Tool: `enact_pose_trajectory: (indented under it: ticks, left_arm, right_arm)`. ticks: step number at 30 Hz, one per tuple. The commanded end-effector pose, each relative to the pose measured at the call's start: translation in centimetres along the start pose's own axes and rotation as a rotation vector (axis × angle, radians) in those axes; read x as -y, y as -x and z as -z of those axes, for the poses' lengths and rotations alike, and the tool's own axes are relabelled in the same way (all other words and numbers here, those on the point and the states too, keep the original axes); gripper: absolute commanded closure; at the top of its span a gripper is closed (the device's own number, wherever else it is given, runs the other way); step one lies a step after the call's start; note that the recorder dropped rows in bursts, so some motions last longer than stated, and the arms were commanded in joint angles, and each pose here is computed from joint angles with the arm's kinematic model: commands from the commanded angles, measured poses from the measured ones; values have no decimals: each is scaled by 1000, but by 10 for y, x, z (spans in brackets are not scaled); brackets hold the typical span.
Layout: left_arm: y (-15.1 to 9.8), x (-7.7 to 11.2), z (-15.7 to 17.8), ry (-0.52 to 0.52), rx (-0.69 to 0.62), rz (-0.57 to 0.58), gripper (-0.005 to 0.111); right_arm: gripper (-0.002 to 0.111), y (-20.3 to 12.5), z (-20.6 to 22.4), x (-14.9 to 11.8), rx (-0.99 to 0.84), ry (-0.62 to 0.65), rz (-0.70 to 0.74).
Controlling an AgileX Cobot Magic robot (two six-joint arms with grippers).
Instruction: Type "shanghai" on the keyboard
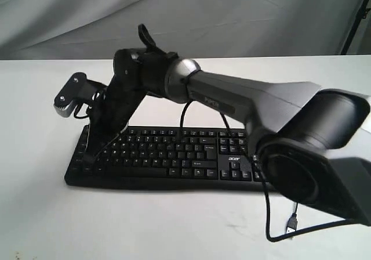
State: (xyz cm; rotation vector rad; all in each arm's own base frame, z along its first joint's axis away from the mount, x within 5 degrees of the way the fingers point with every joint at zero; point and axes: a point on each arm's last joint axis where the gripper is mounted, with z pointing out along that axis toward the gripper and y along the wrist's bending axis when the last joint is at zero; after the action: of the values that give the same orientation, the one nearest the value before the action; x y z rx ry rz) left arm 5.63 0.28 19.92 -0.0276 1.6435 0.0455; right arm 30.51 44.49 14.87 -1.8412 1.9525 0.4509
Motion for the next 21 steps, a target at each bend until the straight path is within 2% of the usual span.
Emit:
enact_pose_trajectory:
  ticks: [1,8,14,21]
  left_arm:
    - [0,0,0,-7,7,2,107]
    - [0,0,0,-7,7,2,107]
    - [0,0,0,-7,7,2,107]
    - [0,0,0,-7,7,2,107]
  right_arm:
    - [108,5,48,6,-28,-15,-12]
    - [108,-40,74,5,-63,-47,-115]
    - [108,-77,75,-17,15,-111,-197]
    - [108,-88,59,-21,29,-96,-215]
